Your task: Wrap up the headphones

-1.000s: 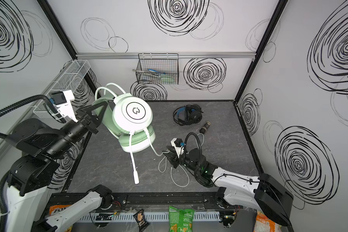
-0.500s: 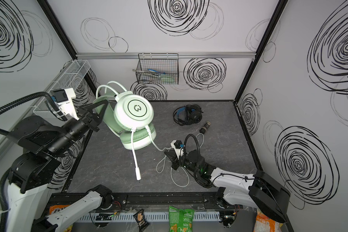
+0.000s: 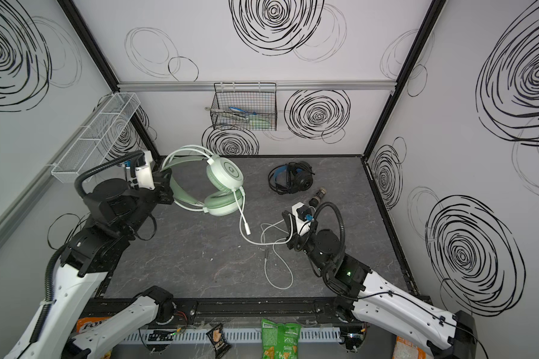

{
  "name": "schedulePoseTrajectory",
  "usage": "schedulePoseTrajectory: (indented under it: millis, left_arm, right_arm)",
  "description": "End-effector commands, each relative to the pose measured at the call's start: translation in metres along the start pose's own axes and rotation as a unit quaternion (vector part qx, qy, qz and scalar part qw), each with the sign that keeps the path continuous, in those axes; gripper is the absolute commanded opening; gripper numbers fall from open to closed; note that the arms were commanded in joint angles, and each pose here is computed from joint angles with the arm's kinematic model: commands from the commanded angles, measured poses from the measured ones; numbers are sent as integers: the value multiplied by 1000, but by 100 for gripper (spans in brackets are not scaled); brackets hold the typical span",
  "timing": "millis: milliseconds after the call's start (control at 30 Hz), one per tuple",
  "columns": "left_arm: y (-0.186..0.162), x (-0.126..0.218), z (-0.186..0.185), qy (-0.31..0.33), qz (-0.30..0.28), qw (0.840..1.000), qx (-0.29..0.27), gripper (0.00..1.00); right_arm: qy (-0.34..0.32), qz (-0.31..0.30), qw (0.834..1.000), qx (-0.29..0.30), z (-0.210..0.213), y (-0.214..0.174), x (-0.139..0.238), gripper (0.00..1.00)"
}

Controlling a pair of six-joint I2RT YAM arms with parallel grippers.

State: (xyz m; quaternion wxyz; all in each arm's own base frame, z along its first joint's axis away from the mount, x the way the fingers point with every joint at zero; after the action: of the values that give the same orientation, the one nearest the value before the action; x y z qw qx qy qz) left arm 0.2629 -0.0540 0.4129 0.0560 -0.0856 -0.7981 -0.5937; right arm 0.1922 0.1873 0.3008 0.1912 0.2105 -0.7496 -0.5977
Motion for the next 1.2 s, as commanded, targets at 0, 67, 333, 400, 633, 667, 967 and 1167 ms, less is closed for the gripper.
schedulePoseTrajectory:
  millis: [0,67,333,400,633,667,967,1167]
  left_arm:
    - [21,-2,6,14,-66,998,-3,0]
    - [3,-11,9,21,-39,999,-24,0]
    - [-53,-27,3,-17,49,995,-80,0]
    - [-63,-26,-5,-45,61,993,-85,0]
    - [-94,-14,-42,-155,102,976,-116,0]
    - [-99,-11,-47,-167,106,972,-124,0]
    - [-125,29,-89,-287,125,937,-158,0]
    - [-141,48,-98,-326,132,921,-168,0]
  right_arm:
    - [-49,43,996,60,-17,10,6,0]
    - [-49,46,995,80,-15,26,4,0]
    - [-67,54,972,220,31,86,-11,0]
    - [-70,55,965,245,41,100,-19,0]
    - [-89,72,946,303,50,124,-43,0]
    - [-90,76,944,308,49,126,-46,0]
    - [-101,133,929,329,36,111,-71,0]
    - [-87,152,933,314,32,95,-77,0]
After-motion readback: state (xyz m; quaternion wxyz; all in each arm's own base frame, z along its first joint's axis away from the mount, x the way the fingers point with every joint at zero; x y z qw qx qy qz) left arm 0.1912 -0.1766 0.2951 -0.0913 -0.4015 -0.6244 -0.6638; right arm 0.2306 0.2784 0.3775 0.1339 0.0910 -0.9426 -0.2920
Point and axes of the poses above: each gripper's point midway between its finger pads, its own x axis back along the fingers, its own z axis along the line the jaws close on, y = z × x, the point moved 3 cm from there along x, back along the fingers, and after that the axes turned 14 degrees about x, right-handed, at the moved point
